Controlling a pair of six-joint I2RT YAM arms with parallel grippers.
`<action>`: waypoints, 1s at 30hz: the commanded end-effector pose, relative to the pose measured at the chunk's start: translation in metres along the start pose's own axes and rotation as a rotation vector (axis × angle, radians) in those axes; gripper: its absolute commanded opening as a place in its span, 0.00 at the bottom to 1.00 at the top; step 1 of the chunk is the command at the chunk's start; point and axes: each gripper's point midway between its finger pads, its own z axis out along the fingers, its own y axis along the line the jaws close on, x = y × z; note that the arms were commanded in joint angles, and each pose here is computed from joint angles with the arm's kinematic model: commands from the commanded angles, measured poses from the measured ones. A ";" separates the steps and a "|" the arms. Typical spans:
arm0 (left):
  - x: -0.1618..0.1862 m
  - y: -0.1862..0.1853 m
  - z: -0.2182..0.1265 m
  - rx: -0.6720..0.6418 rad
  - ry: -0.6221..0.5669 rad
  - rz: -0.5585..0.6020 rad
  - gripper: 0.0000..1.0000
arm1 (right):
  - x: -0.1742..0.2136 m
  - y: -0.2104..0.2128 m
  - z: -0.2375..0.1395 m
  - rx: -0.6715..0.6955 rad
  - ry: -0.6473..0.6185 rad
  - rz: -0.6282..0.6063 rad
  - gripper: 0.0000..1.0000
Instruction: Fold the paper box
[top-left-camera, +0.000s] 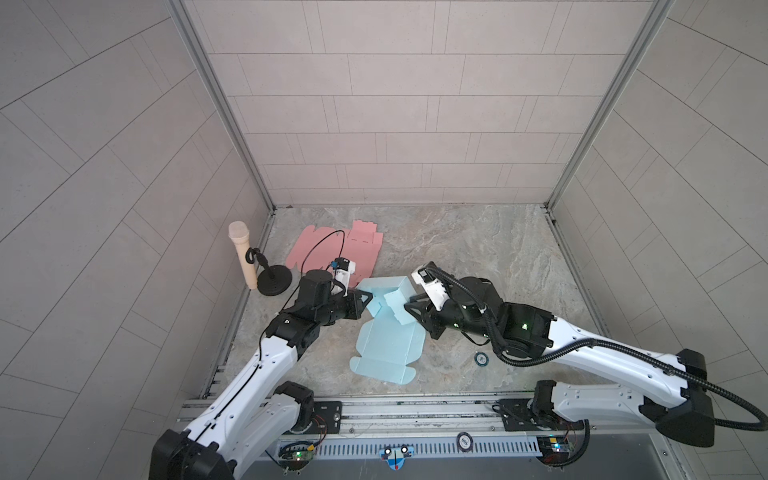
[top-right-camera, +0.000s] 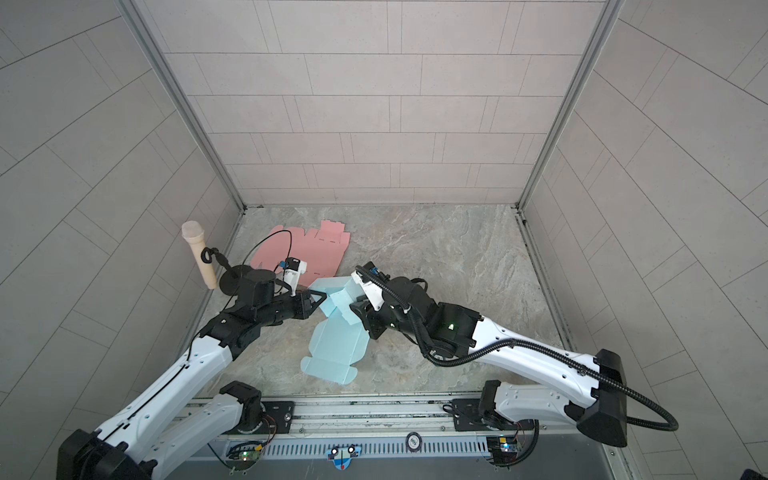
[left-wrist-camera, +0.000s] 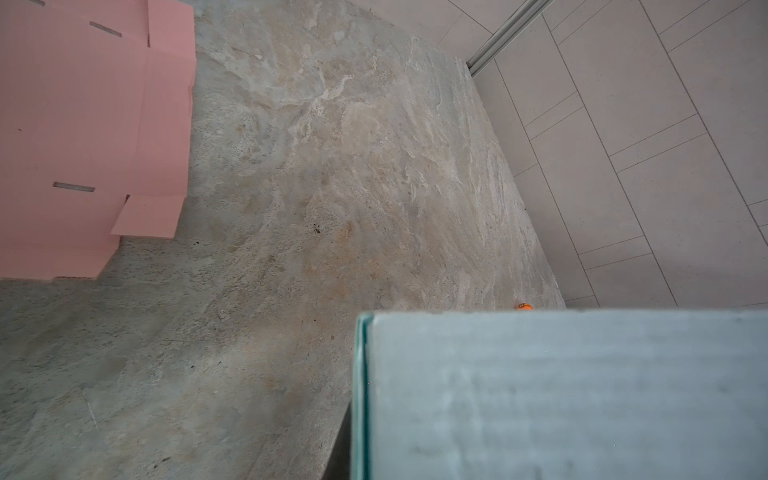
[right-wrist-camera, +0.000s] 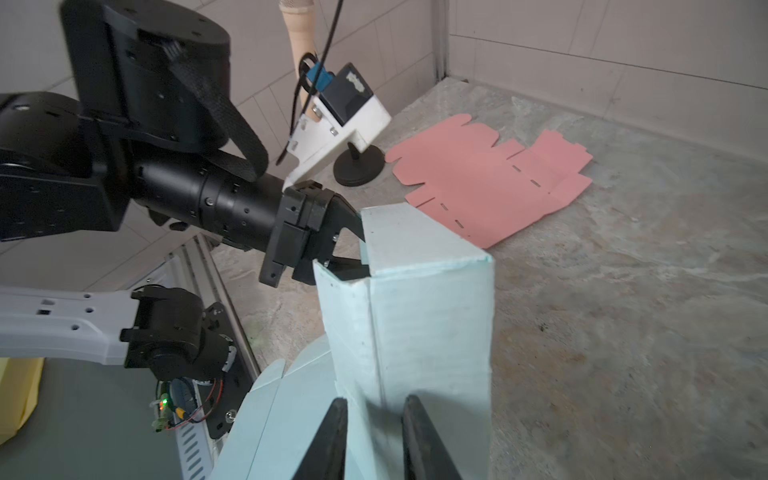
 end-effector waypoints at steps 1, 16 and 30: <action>-0.003 0.001 0.001 -0.004 -0.027 0.008 0.03 | 0.001 -0.028 -0.001 0.246 0.024 -0.066 0.30; 0.005 0.021 0.000 -0.086 -0.047 -0.026 0.02 | 0.005 -0.031 0.021 0.592 0.089 -0.140 0.34; 0.000 0.010 -0.008 -0.043 -0.091 -0.046 0.02 | -0.015 -0.015 0.034 0.926 0.118 -0.364 0.35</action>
